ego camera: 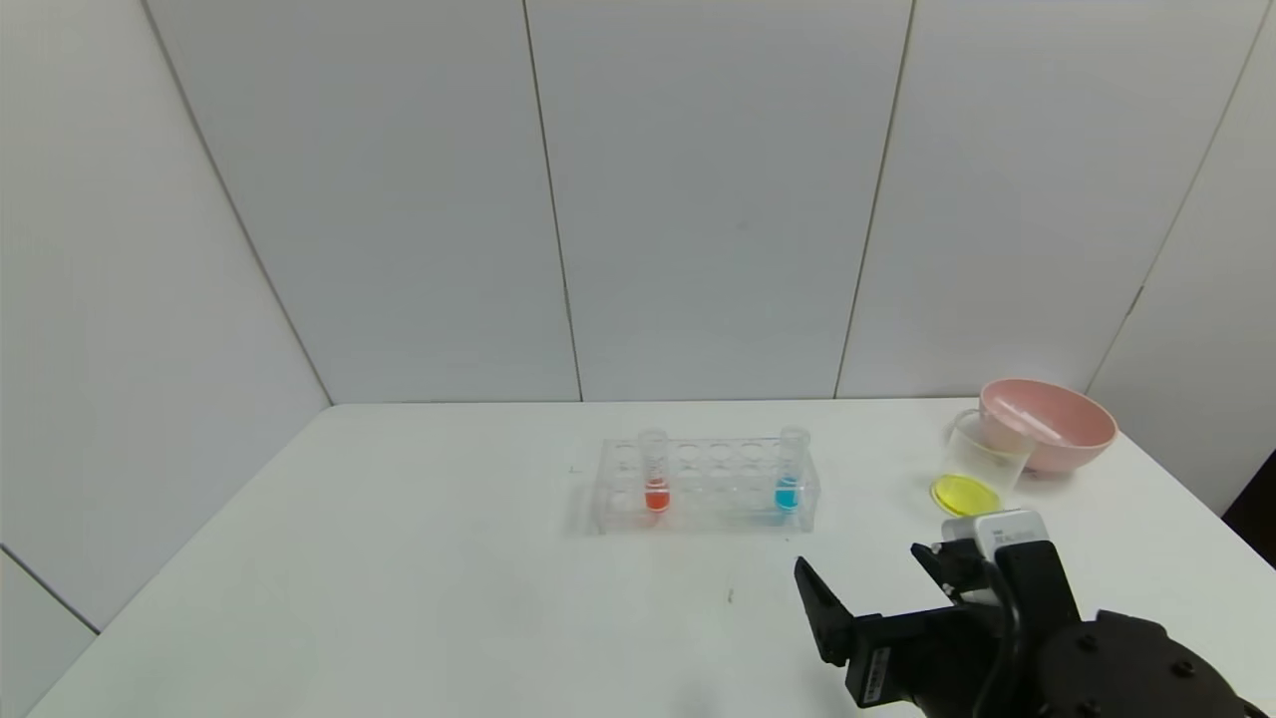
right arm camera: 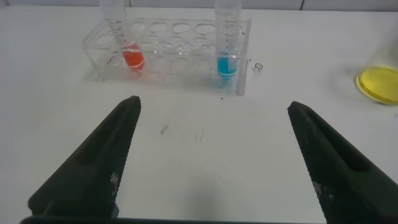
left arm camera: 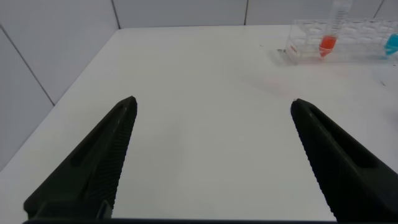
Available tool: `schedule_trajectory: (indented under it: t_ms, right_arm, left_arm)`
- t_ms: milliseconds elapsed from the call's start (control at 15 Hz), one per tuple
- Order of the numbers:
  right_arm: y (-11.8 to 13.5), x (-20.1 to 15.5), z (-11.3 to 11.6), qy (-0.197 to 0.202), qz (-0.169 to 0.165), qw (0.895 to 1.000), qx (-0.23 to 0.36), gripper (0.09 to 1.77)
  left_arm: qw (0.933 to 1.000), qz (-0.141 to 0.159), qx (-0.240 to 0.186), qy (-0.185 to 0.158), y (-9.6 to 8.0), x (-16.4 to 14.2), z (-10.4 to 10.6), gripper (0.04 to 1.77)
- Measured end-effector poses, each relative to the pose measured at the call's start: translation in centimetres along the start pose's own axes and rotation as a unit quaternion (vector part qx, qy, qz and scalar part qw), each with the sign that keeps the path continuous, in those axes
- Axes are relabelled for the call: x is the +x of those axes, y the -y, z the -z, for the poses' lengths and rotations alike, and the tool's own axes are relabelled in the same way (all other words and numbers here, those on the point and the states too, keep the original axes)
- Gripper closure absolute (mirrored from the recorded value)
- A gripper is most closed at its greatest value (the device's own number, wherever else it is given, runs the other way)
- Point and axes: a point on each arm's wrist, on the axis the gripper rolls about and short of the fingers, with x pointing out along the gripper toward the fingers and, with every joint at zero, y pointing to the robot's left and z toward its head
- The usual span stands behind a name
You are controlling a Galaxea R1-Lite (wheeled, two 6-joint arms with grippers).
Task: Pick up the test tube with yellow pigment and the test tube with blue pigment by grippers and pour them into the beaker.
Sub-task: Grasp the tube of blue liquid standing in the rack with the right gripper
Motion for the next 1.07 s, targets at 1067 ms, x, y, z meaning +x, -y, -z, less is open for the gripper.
schedule_trajectory:
  t_ms: [1067]
  right_arm:
    - [-0.3, 12.9, -0.2, 0.027, 0.022, 0.999, -0.028, 0.15]
  left_arm:
    - [1.0, 0.0, 0.0, 0.0, 0.0, 0.0, 0.0, 0.05]
